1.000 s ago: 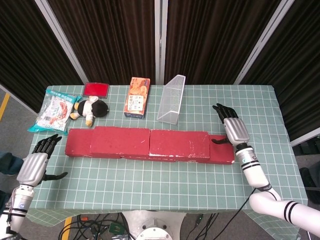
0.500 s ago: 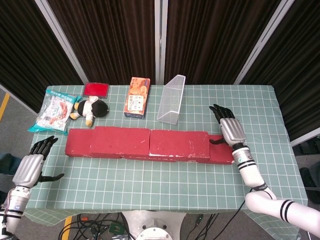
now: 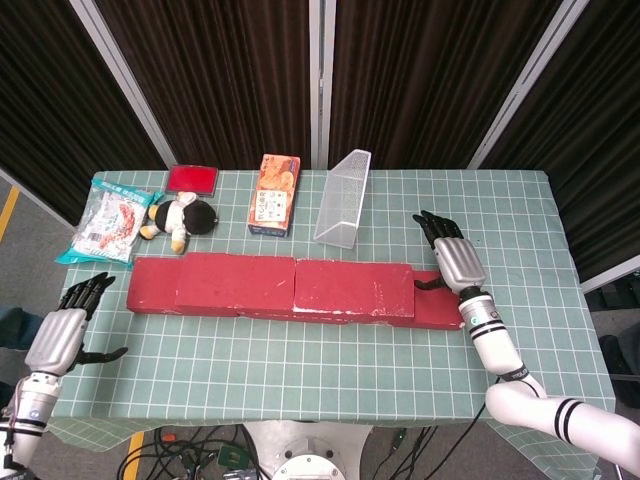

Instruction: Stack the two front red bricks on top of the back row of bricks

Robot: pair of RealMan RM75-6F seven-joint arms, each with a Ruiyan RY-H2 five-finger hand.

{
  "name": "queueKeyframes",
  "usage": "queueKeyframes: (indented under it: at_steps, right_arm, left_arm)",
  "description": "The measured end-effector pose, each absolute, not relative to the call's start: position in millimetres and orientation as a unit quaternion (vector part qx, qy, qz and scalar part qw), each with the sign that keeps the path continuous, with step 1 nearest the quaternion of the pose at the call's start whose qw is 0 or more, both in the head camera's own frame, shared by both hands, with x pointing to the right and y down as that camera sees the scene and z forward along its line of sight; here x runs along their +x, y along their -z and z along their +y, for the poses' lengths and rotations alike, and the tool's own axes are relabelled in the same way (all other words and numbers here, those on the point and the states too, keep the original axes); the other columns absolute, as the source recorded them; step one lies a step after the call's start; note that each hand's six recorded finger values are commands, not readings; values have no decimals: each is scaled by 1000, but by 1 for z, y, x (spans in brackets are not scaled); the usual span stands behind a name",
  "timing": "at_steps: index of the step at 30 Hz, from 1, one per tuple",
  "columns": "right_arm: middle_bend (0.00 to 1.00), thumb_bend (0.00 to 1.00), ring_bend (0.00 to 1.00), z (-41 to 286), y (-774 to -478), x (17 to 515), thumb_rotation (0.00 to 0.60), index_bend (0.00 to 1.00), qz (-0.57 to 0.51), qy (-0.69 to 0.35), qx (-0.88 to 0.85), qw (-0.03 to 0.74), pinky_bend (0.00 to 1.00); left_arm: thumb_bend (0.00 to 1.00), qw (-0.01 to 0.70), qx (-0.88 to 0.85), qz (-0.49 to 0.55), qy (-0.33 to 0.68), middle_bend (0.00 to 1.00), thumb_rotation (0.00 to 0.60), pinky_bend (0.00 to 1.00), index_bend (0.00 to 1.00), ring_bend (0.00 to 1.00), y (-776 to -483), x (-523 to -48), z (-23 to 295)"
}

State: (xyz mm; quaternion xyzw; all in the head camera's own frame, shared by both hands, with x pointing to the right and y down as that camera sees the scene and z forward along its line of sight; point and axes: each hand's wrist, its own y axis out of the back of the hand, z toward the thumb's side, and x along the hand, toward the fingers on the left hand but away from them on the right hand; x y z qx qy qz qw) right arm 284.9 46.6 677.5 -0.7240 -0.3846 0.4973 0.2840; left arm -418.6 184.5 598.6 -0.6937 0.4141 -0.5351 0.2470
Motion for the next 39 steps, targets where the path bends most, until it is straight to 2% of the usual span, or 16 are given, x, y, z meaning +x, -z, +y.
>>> queueKeyframes:
  at_steps: [14,23,27,30,39]
  right_arm:
    - [0,18,0,46,-665,296,600,0,-392,-496,-719,290,0]
    - [0,0,0,59,-611,347,600,0,-384,-515,-690,334,0]
    - [0,0,0,89,-579,391,600,0,-374,-546,-657,361,0]
    - [0,0,0,121,-567,417,600,0,-369,-567,-639,366,0]
    - [0,0,0,195,-572,473,600,0,-363,-613,-603,358,0]
  left_arm:
    - [11,246,-691,415,539,0,600,0,0,0,-598,-421,185]
    - [10,263,-677,412,550,0,600,0,0,0,-588,-430,192]
    - [1,286,-666,412,552,0,600,0,0,0,-582,-432,196]
    - [0,312,-651,413,556,0,600,0,0,0,-577,-435,201]
    - [0,369,-592,410,588,0,600,0,0,0,-564,-454,228]
